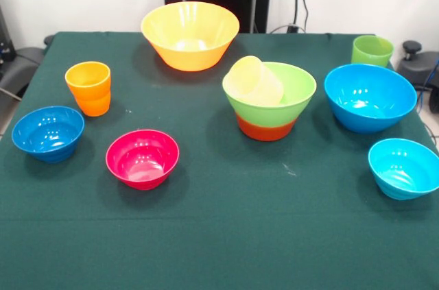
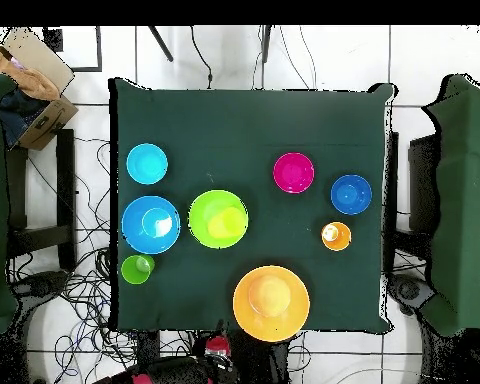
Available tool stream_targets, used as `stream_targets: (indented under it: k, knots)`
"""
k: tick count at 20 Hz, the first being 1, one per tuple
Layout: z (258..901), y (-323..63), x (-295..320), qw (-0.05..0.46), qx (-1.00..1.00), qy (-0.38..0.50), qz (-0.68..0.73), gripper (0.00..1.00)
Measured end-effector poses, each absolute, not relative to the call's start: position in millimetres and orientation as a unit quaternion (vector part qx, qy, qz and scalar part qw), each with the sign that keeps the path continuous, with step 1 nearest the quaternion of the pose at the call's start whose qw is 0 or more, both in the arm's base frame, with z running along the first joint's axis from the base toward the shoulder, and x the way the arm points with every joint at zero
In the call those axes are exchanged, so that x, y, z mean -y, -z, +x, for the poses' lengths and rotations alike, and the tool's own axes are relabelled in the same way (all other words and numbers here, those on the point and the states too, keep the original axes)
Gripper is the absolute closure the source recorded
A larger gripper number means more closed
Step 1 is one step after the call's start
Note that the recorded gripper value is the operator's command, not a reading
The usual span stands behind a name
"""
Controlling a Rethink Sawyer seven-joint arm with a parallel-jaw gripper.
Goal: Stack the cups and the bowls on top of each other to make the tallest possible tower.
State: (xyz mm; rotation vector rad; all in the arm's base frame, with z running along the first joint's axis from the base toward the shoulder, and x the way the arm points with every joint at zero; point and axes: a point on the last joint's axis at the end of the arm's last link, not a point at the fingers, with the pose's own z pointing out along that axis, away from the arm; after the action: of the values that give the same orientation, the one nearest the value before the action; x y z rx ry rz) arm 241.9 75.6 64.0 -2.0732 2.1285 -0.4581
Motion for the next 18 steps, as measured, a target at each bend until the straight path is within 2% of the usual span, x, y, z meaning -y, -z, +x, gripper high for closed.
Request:
stream_targets:
  k: [5,18]
  knots:
    - [242,-74,-59,0.048,-0.715,0.143,-0.682,0.0]
    - [249,-82,-30,0.041,-0.747,0.15,-0.646,0.0]
